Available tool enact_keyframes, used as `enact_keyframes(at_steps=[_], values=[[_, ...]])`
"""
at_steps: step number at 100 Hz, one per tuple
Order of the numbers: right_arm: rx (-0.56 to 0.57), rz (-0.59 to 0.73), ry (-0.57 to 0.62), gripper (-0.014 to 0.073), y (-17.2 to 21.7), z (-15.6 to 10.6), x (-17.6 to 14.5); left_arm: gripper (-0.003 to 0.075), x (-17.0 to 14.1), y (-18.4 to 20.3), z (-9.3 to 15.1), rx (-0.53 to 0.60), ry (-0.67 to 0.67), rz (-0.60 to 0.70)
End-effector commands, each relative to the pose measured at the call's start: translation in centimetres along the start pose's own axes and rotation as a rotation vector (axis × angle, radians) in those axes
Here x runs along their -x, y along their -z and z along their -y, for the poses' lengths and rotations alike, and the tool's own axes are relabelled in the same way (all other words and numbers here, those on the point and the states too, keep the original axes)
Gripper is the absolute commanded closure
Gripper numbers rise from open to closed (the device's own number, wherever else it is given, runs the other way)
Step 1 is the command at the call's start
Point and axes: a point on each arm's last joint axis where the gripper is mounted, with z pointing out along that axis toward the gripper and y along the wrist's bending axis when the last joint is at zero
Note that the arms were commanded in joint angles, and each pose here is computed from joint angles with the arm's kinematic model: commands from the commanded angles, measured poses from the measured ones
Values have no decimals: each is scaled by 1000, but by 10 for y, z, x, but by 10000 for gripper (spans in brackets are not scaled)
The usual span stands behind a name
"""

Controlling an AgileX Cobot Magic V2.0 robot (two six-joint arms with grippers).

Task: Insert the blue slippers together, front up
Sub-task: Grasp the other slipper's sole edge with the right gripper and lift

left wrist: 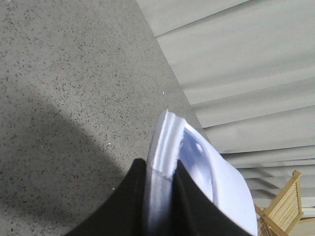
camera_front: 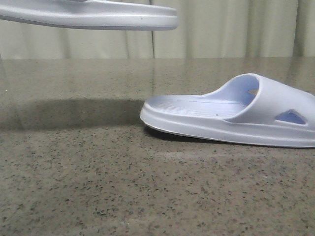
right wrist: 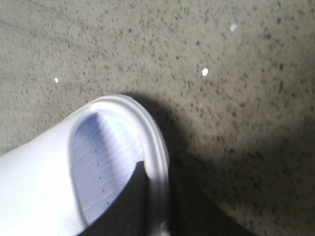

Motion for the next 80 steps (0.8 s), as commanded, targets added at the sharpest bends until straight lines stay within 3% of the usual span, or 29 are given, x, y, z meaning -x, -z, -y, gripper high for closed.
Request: enact_keyframes(at_steps=[1, 37, 70, 80], values=[[47, 126, 16, 702, 2, -7, 14, 701, 3, 4, 11, -49, 25, 23], [250, 539, 15, 702, 40, -24, 43, 701, 2, 4, 12, -55, 37, 16], [459, 616, 38, 702, 105, -52, 45, 701, 1, 4, 12, -56, 21, -3], [499, 586, 57, 702, 122, -60, 42, 701, 1, 4, 12, -56, 19, -3]])
